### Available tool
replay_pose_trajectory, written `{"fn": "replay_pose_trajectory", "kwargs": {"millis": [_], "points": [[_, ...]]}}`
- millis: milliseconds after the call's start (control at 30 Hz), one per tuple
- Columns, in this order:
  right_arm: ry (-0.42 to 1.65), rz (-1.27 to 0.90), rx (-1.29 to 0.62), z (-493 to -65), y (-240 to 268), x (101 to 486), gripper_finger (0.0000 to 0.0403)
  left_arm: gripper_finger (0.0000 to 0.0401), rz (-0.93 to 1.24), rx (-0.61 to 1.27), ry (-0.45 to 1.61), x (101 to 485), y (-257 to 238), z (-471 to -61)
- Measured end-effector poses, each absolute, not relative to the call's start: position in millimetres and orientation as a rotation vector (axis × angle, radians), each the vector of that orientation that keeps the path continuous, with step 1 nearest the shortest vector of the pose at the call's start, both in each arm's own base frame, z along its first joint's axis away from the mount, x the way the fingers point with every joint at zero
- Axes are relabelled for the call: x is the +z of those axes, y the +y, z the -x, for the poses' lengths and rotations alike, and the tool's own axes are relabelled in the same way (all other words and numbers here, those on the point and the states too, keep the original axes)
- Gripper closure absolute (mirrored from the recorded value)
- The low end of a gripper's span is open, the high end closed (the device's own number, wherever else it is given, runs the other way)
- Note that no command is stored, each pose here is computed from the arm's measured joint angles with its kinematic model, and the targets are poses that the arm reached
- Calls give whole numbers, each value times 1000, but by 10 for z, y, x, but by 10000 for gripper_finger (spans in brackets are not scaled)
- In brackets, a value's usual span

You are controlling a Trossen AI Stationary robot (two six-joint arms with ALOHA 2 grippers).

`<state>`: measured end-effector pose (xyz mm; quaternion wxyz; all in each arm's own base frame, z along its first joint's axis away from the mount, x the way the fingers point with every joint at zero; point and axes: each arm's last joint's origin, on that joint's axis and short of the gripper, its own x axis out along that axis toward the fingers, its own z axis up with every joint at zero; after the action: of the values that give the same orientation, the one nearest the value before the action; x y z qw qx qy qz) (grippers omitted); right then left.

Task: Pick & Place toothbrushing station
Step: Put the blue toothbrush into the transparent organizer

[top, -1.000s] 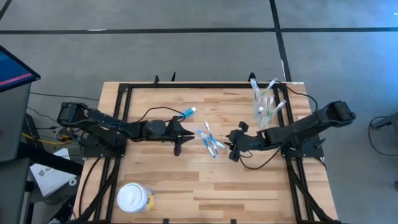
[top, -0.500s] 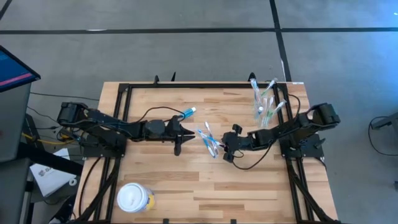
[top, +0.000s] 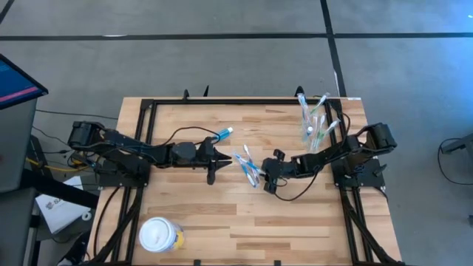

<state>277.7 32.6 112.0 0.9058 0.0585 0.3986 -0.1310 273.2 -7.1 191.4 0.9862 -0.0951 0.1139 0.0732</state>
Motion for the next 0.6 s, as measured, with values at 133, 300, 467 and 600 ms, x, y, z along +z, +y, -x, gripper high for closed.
{"fn": "replay_pose_trajectory", "kwargs": {"millis": [133,300,467,600], "points": [[831,-133,-248,-2775,335,1117,304,327,191,147,229,1914,-71,-2732],[830,-133,-248,-2775,334,1117,384,327,191,147,229,1914,-71,-2732],[820,-144,-248,-2783,336,1129,396,327,191,146,229,1914,-71,-2732],[809,-146,-250,-2770,328,1178,402,327,192,144,229,1914,-72,-2733]]}}
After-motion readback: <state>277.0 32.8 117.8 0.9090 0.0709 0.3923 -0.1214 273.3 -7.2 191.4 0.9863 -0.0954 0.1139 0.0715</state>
